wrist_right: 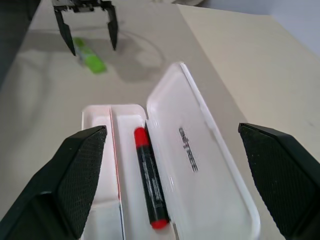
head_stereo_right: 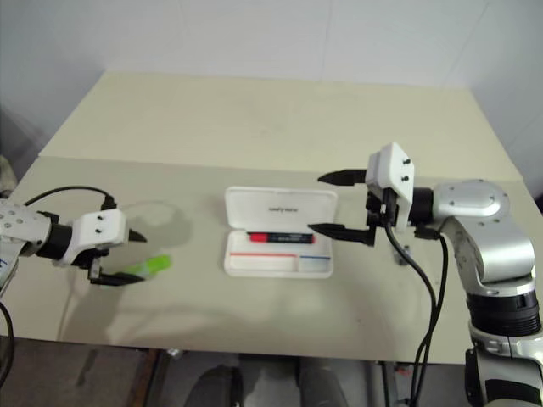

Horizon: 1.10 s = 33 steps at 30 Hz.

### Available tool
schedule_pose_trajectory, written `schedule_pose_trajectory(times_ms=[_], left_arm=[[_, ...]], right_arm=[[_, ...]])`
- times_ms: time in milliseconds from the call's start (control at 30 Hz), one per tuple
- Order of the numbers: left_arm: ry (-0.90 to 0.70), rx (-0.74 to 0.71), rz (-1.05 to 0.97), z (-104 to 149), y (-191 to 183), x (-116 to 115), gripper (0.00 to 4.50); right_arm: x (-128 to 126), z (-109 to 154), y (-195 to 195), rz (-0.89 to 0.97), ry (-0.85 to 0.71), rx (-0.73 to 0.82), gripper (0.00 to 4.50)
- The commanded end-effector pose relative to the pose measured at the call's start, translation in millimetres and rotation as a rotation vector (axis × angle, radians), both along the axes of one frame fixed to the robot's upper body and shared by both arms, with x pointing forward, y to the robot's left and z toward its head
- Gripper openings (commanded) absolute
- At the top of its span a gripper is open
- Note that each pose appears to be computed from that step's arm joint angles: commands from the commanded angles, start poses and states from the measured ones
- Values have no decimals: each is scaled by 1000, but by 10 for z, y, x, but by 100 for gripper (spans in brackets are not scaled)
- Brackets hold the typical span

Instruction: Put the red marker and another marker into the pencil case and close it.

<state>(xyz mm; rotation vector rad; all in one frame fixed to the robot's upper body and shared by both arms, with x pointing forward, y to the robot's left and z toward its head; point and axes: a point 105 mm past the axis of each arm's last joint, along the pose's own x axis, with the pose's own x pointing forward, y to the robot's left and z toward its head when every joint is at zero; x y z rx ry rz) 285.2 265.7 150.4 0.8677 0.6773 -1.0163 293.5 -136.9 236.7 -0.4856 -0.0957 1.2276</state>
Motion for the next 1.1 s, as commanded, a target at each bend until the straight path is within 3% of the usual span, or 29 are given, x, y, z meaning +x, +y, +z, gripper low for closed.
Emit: schedule_pose_trajectory(times_ms=[33,300,400,700,967,1100], left_arm=[[-2,74,22,-9,62,-24,450],[-5,141,82,-151,162,34,450],[-5,176,101,-168,222,37,392],[-25,237,127,-190,313,81,119],[-52,139,60,-92,82,167,109],[-60,91,-18,73,-97,182,109]], right_arm=[[-56,122,-51,-16,-67,8,447],[-96,177,-60,-39,-91,17,447],[-104,197,-71,-48,-96,19,450],[-99,217,-100,-74,-106,23,450],[-83,176,-129,-94,-95,16,450],[-56,113,-198,-124,-78,8,450]])
